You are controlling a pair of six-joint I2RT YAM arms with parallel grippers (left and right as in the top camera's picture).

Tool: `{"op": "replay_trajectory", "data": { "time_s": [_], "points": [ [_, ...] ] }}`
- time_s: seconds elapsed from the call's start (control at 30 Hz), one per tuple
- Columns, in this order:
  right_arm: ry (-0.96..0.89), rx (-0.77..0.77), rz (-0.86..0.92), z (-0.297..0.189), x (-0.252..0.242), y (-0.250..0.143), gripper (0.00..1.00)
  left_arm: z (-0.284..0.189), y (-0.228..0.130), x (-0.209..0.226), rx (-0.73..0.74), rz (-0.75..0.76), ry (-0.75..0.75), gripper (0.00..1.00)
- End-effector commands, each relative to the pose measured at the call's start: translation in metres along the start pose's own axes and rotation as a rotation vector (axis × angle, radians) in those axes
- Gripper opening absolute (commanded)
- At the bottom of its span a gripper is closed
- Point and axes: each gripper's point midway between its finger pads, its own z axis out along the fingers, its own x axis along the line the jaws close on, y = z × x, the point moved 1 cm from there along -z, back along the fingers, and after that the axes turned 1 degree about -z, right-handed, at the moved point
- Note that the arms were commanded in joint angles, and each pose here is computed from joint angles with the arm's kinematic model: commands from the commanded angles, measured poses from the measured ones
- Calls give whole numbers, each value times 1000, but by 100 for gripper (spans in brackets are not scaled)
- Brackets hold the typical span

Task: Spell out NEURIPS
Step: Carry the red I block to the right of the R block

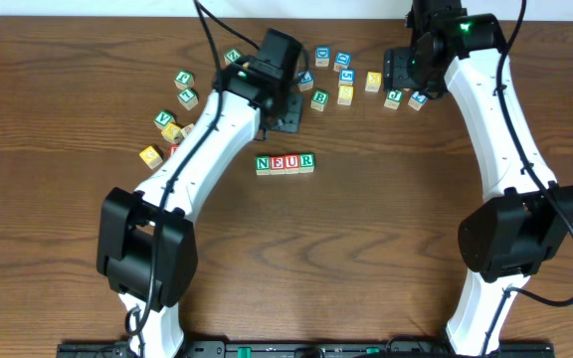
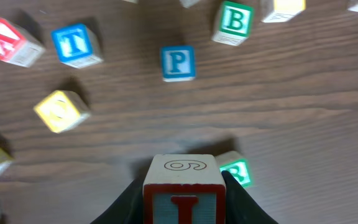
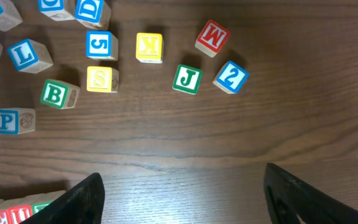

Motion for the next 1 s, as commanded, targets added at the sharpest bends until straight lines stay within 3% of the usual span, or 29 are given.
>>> {"op": "replay_trajectory", "data": {
  "time_s": [0.0, 0.27, 0.97],
  "points": [
    [-24, -14, 3, -4, -10, 4, 77, 0, -8, -13, 10, -39, 1, 28],
    [-41, -1, 25, -4, -23, 3, 78, 3, -21, -46, 28, -43, -25, 28],
    [-52, 7, 48, -3, -35, 2, 81, 33, -49, -82, 100, -87, -25, 28]
  ]
}}
